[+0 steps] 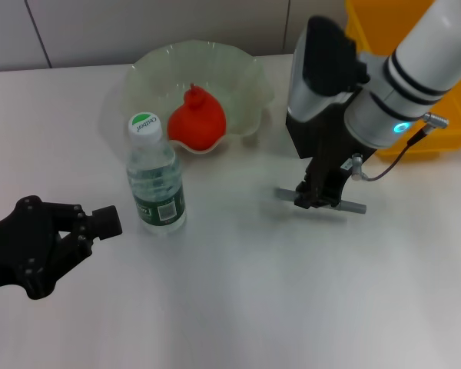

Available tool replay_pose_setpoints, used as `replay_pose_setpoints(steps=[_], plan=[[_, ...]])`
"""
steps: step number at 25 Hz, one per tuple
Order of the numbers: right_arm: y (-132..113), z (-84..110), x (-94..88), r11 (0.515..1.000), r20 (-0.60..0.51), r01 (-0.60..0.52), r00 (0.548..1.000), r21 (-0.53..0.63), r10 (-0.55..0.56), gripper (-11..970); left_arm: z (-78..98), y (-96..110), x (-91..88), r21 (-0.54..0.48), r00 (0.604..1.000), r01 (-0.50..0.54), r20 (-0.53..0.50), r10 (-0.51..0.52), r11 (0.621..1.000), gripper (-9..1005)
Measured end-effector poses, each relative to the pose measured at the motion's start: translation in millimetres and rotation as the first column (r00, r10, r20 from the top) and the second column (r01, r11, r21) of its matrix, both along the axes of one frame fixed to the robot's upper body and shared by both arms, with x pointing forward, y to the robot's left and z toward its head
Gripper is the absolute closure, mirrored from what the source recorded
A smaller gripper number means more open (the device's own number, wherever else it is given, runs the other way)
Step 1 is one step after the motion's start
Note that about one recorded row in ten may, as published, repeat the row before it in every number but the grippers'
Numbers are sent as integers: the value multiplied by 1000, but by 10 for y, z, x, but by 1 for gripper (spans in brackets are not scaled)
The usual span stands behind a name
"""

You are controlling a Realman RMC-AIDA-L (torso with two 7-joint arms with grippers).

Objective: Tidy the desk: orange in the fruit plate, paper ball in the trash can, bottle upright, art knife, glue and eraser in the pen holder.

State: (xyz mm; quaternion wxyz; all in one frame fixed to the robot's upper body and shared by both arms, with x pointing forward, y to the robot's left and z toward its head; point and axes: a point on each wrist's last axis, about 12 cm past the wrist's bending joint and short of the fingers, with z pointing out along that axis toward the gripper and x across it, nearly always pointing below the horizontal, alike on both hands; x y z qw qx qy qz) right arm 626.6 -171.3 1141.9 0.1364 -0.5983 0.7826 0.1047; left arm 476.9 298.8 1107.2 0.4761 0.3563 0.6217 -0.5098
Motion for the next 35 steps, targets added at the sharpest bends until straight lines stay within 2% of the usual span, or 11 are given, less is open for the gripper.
replay_pose_setpoints(steps=[5, 9, 13, 16, 18, 29, 34, 35], plan=[[-41, 230, -91, 996, 47, 23, 999, 84, -27, 818, 11, 11, 6, 1, 1000, 0, 3, 0, 1000, 998], [-89, 312, -173, 988, 84, 39, 995, 148, -52, 820, 19, 18, 15, 3, 1000, 1, 6, -1, 1000, 998], [-190, 442, -280, 960, 159, 62, 981, 272, -108, 821, 19, 31, 12, 7, 1000, -2, 10, 2, 1000, 998], [-218, 515, -307, 945, 199, 62, 971, 321, -131, 822, 22, 40, 9, 9, 1000, -2, 15, 2, 1000, 998], [-289, 590, -321, 930, 259, 74, 950, 361, -176, 822, 20, 42, 4, 9, 1000, -2, 16, 2, 1000, 998], [-512, 711, -327, 890, 400, 102, 867, 445, -299, 825, 2, 46, -21, 8, 1000, -3, 10, 3, 1000, 998], [-644, 828, -350, 848, 434, 83, 830, 524, -350, 826, 9, 37, -11, 5, 1000, -1, 13, 1, 1000, 998], [-706, 881, -354, 824, 450, 67, 811, 563, -373, 826, 10, 34, -9, 5, 1000, -1, 14, 1, 1000, 998]])
